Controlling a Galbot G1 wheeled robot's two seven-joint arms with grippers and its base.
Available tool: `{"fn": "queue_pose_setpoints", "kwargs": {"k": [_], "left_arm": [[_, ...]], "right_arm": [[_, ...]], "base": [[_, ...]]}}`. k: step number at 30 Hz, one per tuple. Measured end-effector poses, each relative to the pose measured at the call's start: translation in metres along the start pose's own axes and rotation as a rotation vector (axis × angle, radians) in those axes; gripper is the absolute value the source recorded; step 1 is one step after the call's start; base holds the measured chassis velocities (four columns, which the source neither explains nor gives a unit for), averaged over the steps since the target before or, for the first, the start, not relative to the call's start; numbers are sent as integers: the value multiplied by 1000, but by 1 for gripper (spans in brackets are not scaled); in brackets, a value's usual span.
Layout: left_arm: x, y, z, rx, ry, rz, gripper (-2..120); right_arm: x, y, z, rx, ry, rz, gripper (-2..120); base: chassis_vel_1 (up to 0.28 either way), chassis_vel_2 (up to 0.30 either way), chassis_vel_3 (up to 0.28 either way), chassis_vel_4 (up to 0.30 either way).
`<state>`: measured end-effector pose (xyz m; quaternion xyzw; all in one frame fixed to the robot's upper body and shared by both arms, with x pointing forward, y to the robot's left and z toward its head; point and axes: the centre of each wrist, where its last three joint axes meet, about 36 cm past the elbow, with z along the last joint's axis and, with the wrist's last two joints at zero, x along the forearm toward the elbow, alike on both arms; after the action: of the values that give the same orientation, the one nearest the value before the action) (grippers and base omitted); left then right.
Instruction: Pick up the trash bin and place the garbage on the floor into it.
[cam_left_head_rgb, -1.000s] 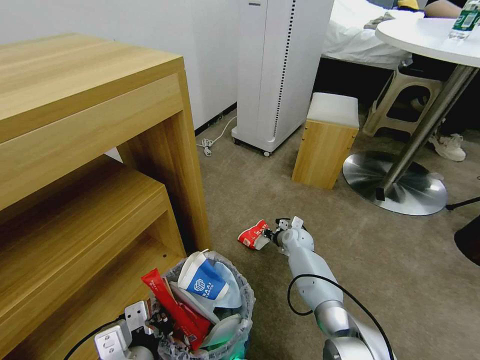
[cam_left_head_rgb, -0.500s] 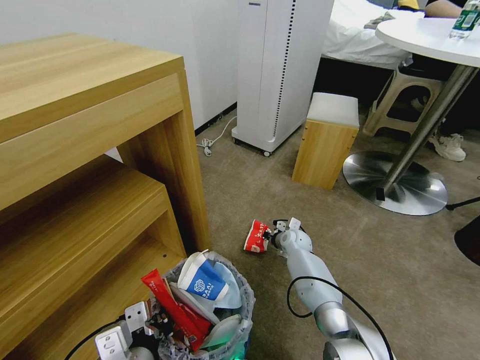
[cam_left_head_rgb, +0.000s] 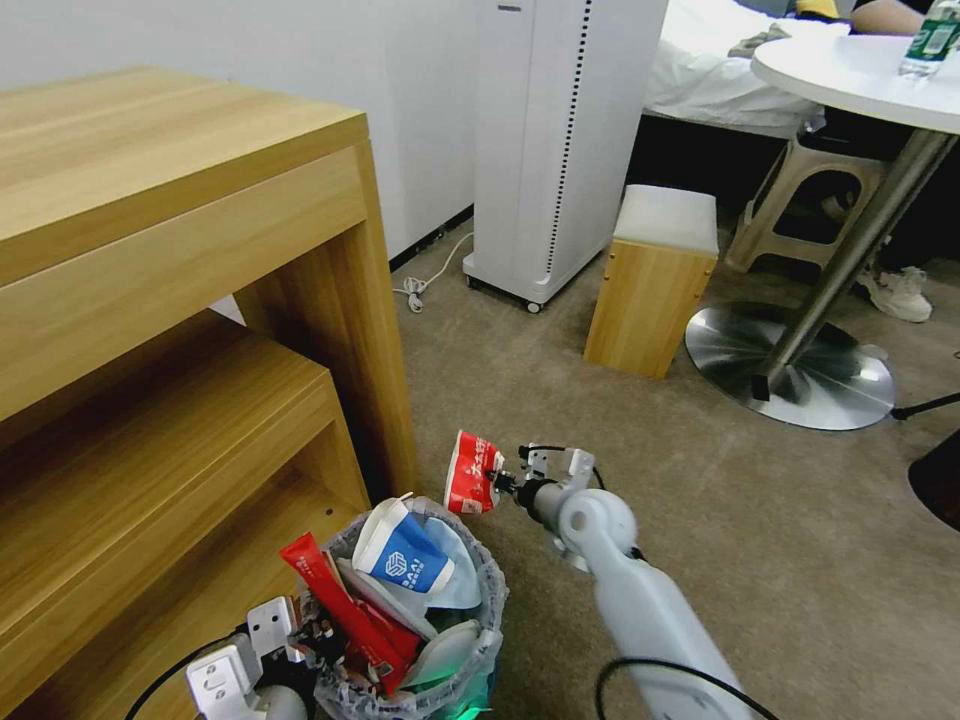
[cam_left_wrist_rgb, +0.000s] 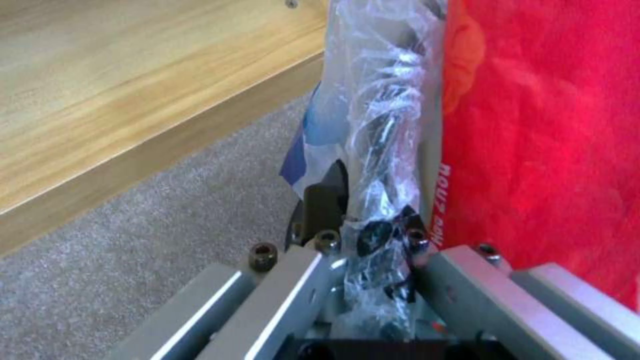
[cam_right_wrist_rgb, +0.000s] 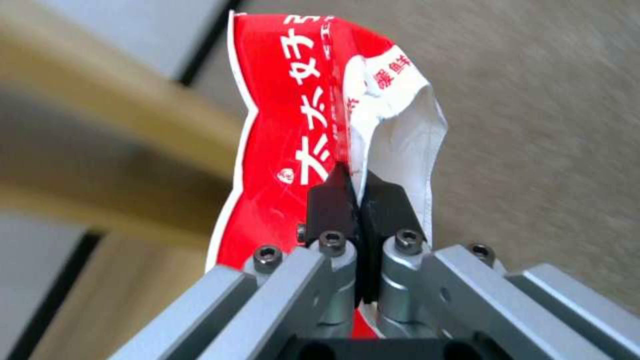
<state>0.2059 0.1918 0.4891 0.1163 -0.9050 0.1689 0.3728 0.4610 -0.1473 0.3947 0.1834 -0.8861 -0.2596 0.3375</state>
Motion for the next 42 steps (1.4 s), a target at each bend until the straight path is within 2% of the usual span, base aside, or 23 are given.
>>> {"fn": "queue_pose_setpoints", "kwargs": {"k": [5, 6, 7, 10, 11, 14, 15, 18, 21, 23, 25, 27, 28, 32, 36, 38, 42], "left_arm": [[-5, -1, 2, -1, 6, 0, 1], [-9, -2, 4, -1, 15, 5, 1], [-9, -2, 4, -1, 15, 5, 1], [-11, -6, 6, -2, 21, 16, 1], [-11, -6, 6, -2, 21, 16, 1], [-10, -6, 6, -1, 20, 16, 1], [-10, -6, 6, -1, 20, 16, 1], [-8, -5, 4, 0, 14, 14, 1], [-7, -5, 3, 0, 12, 13, 1], [-5, -4, 2, 1, 7, 13, 1], [-5, -4, 2, 1, 6, 12, 1], [-5, -4, 1, 2, 5, 13, 1], [-5, -4, 1, 2, 5, 13, 1], [-8, -5, 2, 5, 6, 16, 1], [-9, -6, 3, 5, 7, 17, 1], [-9, -7, 3, 5, 8, 18, 1], [-9, -7, 3, 5, 7, 20, 1]], "right_arm": [[37, 19, -3, 41, -51, -65, 0], [65, 34, -3, 71, -104, -142, 0], [65, 34, -3, 71, -104, -142, 0], [100, 62, 4, 176, -254, -389, 0], [100, 62, 4, 176, -254, -389, 0], [97, 71, 16, 281, -332, -593, 0], [97, 71, 16, 281, -332, -593, 0], [76, 58, 29, 453, -373, -754, 0], [71, 54, 33, 495, -365, -791, 0], [65, 41, 39, 615, -328, -891, 0], [65, 37, 39, 648, -317, -912, 0], [69, 22, 36, 742, -285, -962, 0], [69, 22, 36, 742, -285, -962, 0], [85, -10, 29, 913, -202, -1013, 0], [89, -21, 25, 1001, -182, -992, 0], [89, -23, 25, 1016, -177, -981, 1], [87, -24, 27, 1030, -179, -972, 13]], "base": [[0, 0, 0, 0], [0, 0, 0, 0], [0, 0, 0, 0], [0, 0, 0, 0], [0, 0, 0, 0], [0, 0, 0, 0], [0, 0, 0, 0], [0, 0, 0, 0], [0, 0, 0, 0], [0, 0, 0, 0], [0, 0, 0, 0], [0, 0, 0, 0], [0, 0, 0, 0], [0, 0, 0, 0], [0, 0, 0, 0], [0, 0, 0, 0], [0, 0, 0, 0]]}}
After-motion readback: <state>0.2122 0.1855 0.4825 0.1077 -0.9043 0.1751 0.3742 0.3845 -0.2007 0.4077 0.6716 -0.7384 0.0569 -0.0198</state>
